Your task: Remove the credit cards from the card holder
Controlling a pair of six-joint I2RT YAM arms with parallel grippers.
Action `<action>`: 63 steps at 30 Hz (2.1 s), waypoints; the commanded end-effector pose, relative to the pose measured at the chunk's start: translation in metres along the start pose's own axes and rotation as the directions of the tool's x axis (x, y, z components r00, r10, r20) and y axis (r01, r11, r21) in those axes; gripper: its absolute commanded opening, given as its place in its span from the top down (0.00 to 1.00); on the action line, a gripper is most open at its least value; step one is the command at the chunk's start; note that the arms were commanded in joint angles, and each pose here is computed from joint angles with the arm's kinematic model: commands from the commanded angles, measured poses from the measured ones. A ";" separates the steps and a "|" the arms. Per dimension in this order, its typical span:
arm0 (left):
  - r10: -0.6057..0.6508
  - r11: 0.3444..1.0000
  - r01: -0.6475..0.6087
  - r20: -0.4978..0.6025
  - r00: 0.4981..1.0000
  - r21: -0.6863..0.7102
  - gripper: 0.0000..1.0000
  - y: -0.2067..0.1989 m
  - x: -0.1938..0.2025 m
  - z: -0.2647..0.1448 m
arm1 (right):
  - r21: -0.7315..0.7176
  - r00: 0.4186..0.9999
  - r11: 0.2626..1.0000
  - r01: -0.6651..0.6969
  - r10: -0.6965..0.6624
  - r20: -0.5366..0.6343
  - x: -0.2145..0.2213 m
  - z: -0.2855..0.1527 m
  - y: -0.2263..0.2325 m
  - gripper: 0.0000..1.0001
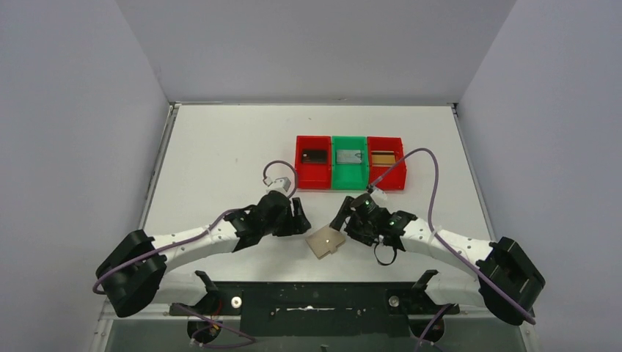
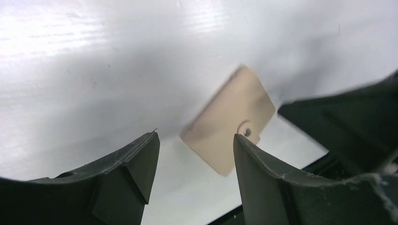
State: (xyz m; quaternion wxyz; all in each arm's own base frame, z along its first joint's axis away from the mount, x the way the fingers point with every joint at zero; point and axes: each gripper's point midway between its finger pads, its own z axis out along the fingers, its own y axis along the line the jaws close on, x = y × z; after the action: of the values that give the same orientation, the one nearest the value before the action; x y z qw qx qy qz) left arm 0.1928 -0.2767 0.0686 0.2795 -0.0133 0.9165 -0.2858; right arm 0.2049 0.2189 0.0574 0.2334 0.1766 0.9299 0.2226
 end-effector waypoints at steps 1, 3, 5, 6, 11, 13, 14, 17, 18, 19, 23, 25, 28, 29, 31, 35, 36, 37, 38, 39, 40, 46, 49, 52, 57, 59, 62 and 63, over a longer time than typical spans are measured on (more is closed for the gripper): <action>0.078 0.993 -0.080 0.028 0.997 0.083 0.41 -0.024 -0.032 0.007 | -0.032 0.996 0.996 -0.088 0.088 0.012 0.015 -0.002 0.003 0.25; 0.101 0.990 -0.100 -0.007 0.995 0.103 0.40 -0.028 -0.029 0.015 | -0.074 0.993 0.990 -0.116 0.115 -0.015 0.023 0.000 0.008 0.26; 0.115 0.986 -0.108 -0.051 0.992 0.126 0.40 -0.031 -0.019 0.022 | -0.084 0.990 0.986 -0.140 0.139 -0.020 0.025 0.004 0.009 0.27; 0.119 0.983 -0.107 -0.074 0.990 0.148 0.40 -0.033 -0.013 0.025 | -0.083 0.990 0.986 -0.142 0.141 -0.019 0.025 0.005 0.009 0.27; 0.106 0.981 -0.081 -0.132 0.986 0.178 0.44 -0.031 0.012 0.026 | -0.113 0.993 0.987 -0.117 0.117 -0.006 0.010 0.010 0.021 0.31; 0.087 0.983 -0.059 -0.157 0.984 0.172 0.47 -0.021 0.027 0.024 | -0.111 0.993 0.987 -0.117 0.118 0.002 0.000 0.012 0.022 0.34; 0.078 0.982 -0.048 -0.160 0.984 0.181 0.49 -0.021 0.032 0.022 | -0.112 0.993 0.987 -0.113 0.114 0.002 -0.004 0.013 0.024 0.35; 0.064 0.980 -0.029 -0.174 0.983 0.199 0.54 -0.023 0.045 0.018 | -0.157 0.995 0.983 -0.095 0.093 -0.021 -0.013 0.016 0.035 0.37; 0.063 0.980 -0.028 -0.176 0.982 0.196 0.56 -0.023 0.048 0.017 | -0.170 0.996 0.982 -0.082 0.077 -0.032 -0.015 0.017 0.038 0.38; 0.064 0.981 -0.029 -0.177 0.982 0.194 0.57 -0.025 0.052 0.017 | -0.171 0.997 0.983 -0.064 0.058 -0.041 -0.016 0.017 0.040 0.38; 0.060 0.982 -0.028 -0.163 0.985 0.189 0.58 -0.029 0.056 0.016 | -0.084 1.000 0.996 -0.007 0.005 -0.016 -0.027 0.014 0.035 0.36; 0.044 0.987 -0.021 -0.143 0.989 0.161 0.58 -0.027 0.052 0.016 | 0.007 1.000 1.000 0.013 -0.014 0.018 -0.031 0.009 0.022 0.33; 0.001 0.994 0.007 -0.075 0.997 0.111 0.57 -0.020 0.040 0.013 | 0.115 0.997 0.993 0.038 -0.045 0.056 -0.028 0.002 0.007 0.31; -0.014 0.995 0.020 -0.056 0.998 0.097 0.55 -0.018 0.036 0.012 | 0.120 0.997 0.992 0.049 -0.055 0.048 -0.023 0.001 0.007 0.31; -0.033 0.998 0.034 -0.023 0.999 0.061 0.54 -0.011 0.028 0.011 | 0.138 0.997 0.988 0.063 -0.068 0.034 -0.013 0.003 0.007 0.31; -0.043 0.998 0.043 0.006 0.999 0.034 0.50 -0.007 0.019 0.010 | 0.191 0.993 0.975 0.112 -0.118 0.019 0.004 0.006 0.009 0.31; -0.046 0.999 0.046 0.007 0.999 0.030 0.48 -0.006 0.018 0.011 | 0.200 0.992 0.972 0.120 -0.127 0.020 0.008 0.007 0.011 0.32; -0.049 0.998 0.049 0.005 0.999 0.026 0.47 -0.005 0.018 0.011 | 0.208 0.991 0.970 0.130 -0.136 0.016 0.011 0.009 0.011 0.32; -0.054 0.998 0.054 0.002 0.999 0.018 0.45 -0.004 0.018 0.012 | 0.212 0.990 0.968 0.138 -0.143 0.009 0.014 0.011 0.012 0.34; -0.060 0.998 0.060 0.000 0.998 0.010 0.43 -0.002 0.018 0.012 | 0.220 0.989 0.965 0.144 -0.149 0.002 0.016 0.013 0.012 0.34; -0.066 0.998 0.066 -0.001 0.998 0.000 0.43 0.000 0.018 0.013 | 0.230 0.988 0.961 0.151 -0.155 -0.001 0.017 0.015 0.011 0.35; -0.098 0.995 0.099 -0.008 0.995 0.030 0.43 0.000 0.018 0.013 | 0.276 0.983 0.944 0.179 -0.186 -0.002 0.019 0.018 0.009 0.44; -0.080 0.995 0.081 -0.021 0.997 0.057 0.43 -0.007 0.019 0.014 | 0.268 0.981 0.945 0.189 -0.194 -0.010 0.022 0.019 0.008 0.50; -0.047 0.998 0.049 -0.044 0.998 0.040 0.44 -0.008 0.020 0.019 | 0.258 0.982 0.948 0.187 -0.190 -0.014 0.023 0.019 0.009 0.53; -0.004 1.000 0.007 -0.088 0.996 0.030 0.45 -0.012 0.026 0.027 | 0.212 0.984 0.961 0.176 -0.178 -0.008 0.024 0.017 0.018 0.48; 0.011 1.000 -0.010 -0.104 0.994 0.015 0.45 -0.012 0.029 0.030 | 0.199 0.985 0.965 0.173 -0.175 -0.009 0.024 0.017 0.019 0.48; 0.025 0.999 -0.029 -0.135 0.990 -0.029 0.48 -0.004 0.039 0.035 | 0.177 0.986 0.970 0.169 -0.166 -0.029 0.030 0.019 0.021 0.48; 0.028 0.999 -0.033 -0.137 0.990 -0.034 0.50 -0.007 0.038 0.036 | 0.178 0.986 0.970 0.167 -0.164 -0.033 0.032 0.020 0.019 0.48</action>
State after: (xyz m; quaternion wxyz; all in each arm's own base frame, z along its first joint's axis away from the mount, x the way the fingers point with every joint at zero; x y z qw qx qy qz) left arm 0.1792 -0.2995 0.0278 0.2249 -0.0064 0.9340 -0.2775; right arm 0.1882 0.2444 0.0290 0.2088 0.1119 0.9680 0.0835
